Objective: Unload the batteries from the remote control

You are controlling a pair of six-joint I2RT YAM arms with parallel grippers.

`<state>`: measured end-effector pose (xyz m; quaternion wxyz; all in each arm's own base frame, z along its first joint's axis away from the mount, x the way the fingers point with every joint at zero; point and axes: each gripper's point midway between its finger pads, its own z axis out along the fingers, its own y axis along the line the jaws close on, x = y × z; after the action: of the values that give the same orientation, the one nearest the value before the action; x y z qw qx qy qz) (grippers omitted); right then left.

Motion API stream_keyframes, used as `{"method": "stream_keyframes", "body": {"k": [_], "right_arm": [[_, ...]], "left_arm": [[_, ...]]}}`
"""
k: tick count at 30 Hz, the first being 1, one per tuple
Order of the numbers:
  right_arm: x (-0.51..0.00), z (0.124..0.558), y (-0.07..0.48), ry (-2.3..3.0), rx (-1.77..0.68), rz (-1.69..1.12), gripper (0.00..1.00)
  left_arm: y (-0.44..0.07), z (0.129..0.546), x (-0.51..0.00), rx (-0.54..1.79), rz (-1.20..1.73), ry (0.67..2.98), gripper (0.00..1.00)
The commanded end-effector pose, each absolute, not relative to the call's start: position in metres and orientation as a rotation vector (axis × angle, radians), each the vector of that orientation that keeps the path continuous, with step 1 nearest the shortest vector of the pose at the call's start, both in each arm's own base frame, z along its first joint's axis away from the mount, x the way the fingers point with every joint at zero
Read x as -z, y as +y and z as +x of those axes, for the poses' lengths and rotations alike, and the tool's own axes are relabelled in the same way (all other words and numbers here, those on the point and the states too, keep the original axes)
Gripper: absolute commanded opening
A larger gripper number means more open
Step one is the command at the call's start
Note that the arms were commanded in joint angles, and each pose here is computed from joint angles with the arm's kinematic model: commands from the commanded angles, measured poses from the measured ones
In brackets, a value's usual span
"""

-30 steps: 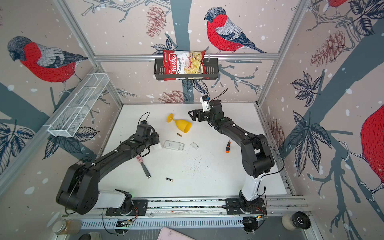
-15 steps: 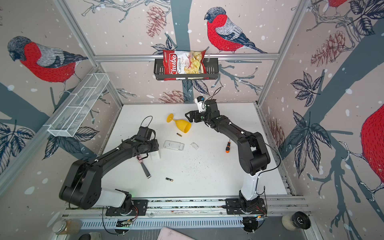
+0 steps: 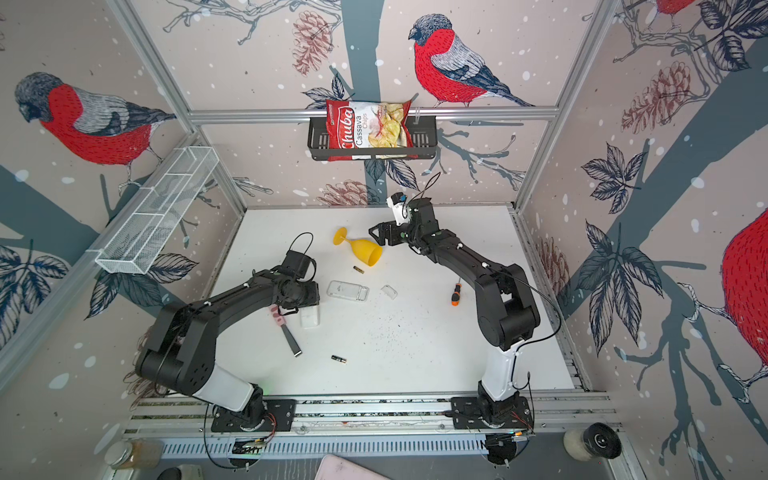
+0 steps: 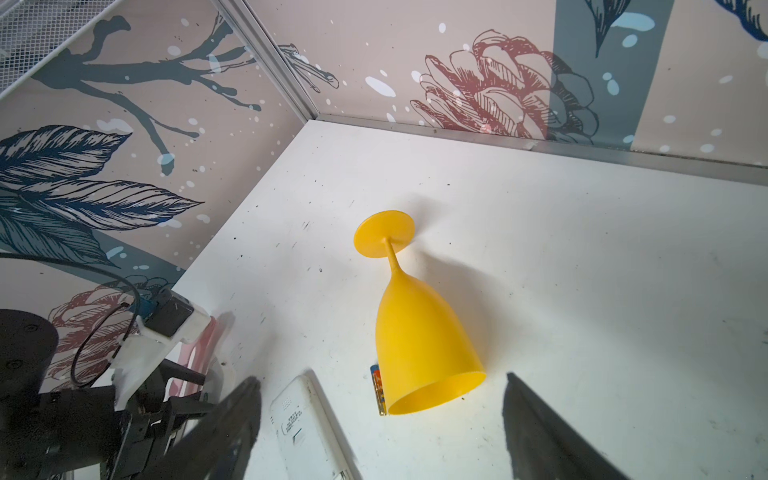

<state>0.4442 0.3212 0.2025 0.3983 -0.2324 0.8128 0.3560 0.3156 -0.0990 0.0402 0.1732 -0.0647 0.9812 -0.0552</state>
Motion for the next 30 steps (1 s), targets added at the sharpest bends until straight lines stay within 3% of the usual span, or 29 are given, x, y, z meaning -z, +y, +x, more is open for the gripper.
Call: {"method": "stream_keyframes", "body": {"k": [1, 7, 13, 21, 30], "right_arm": [[-0.212, 0.444, 0.325, 2.021, -0.914, -0.616, 0.90], [-0.212, 0.444, 0.325, 2.018, -0.914, -0.619, 0.90], [-0.209, 0.446, 0.323, 2.025, -0.904, -0.616, 0.90], [-0.209, 0.445, 0.323, 2.027, -0.905, -0.617, 0.89], [-0.212, 0.444, 0.322, 2.023, -0.903, -0.613, 0.89]], "left_arm": [[-0.097, 0.311, -0.035, 0.150, -0.171, 2.806, 0.56], [-0.100, 0.308, -0.036, 0.195, -0.168, 2.783, 0.71], [-0.101, 0.301, -0.041, 0.237, -0.190, 2.750, 0.80], [-0.106, 0.282, -0.041, 0.305, -0.208, 2.730, 0.87], [-0.130, 0.265, -0.030, 0.342, -0.157, 2.737, 0.88]]}}
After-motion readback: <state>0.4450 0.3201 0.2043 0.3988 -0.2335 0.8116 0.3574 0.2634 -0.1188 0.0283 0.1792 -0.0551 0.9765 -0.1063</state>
